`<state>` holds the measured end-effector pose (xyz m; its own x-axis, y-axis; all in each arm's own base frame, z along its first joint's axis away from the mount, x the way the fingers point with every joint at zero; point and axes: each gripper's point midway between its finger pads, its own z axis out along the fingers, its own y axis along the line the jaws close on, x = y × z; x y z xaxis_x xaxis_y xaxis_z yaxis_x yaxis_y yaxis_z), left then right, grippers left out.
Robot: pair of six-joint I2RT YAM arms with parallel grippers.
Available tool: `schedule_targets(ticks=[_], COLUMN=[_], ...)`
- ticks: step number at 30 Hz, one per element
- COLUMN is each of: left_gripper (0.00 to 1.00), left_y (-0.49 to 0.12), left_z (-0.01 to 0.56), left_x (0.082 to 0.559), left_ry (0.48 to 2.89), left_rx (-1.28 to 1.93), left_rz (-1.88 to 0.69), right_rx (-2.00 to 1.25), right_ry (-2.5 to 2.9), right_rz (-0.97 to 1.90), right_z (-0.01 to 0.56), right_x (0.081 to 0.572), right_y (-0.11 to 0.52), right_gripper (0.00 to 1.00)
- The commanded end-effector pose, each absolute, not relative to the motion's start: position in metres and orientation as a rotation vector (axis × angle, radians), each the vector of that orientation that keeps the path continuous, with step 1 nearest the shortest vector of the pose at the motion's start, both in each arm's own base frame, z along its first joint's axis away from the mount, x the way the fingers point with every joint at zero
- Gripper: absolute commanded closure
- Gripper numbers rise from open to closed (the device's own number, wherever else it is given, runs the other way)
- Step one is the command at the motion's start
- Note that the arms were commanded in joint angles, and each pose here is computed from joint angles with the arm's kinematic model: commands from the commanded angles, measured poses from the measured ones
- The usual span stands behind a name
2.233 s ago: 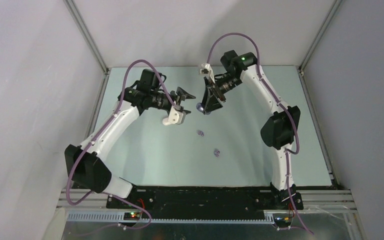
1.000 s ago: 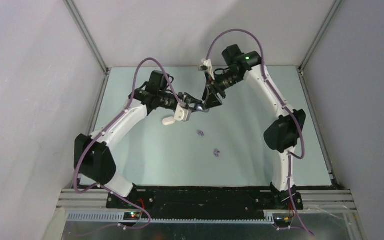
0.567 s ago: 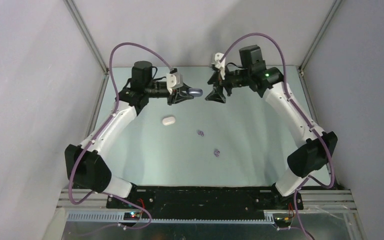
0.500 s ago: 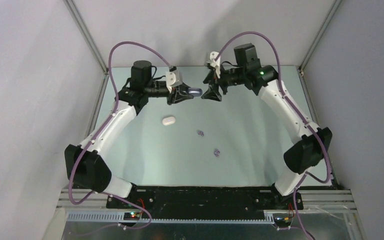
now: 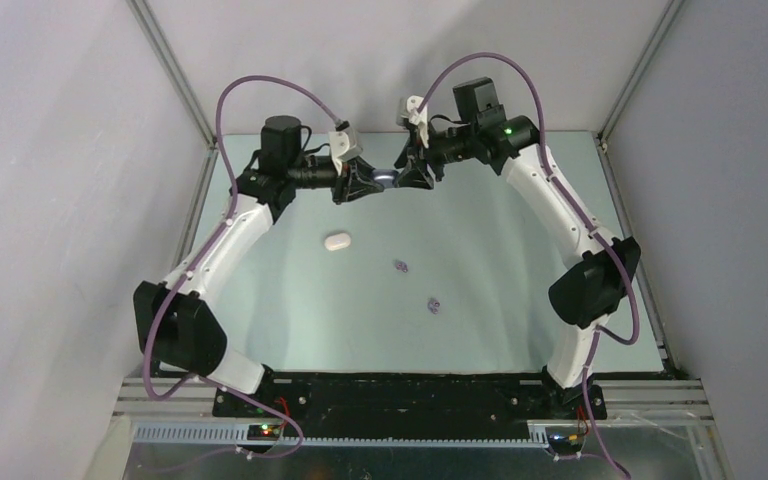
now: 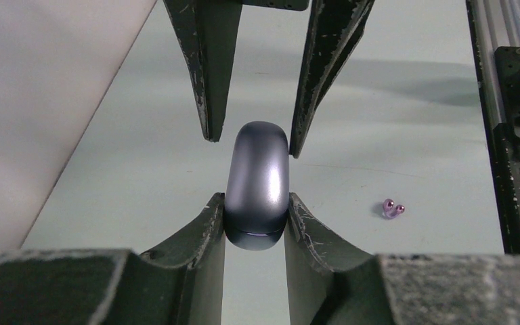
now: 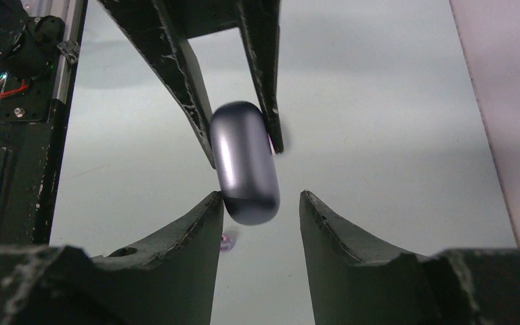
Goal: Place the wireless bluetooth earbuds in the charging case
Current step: Pass from the left arm to the right
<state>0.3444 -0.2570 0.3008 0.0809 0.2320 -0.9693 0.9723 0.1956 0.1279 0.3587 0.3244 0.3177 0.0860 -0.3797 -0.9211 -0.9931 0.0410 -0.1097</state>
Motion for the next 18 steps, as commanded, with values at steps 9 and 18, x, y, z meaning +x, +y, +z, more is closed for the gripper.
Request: schedule_targets(ticks=[9,18], left_gripper=[0.98,0.43], left_y=[-0.263,-0.241], left_z=[0.329,0.344], left_x=[0.35,0.354], left_ry=[1.347,1.373], left_rx=[1.209,1.045], left_rz=[-0.903,-0.963], right_rx=[-1.567,-1.315], right_ry=[1.323,1.359], right_rz=[0.857,1.019], right_z=[0.326,0.375], right_x=[0.35,0.367], right_y=[0.34,0.33], right_gripper=[0.69,0.83])
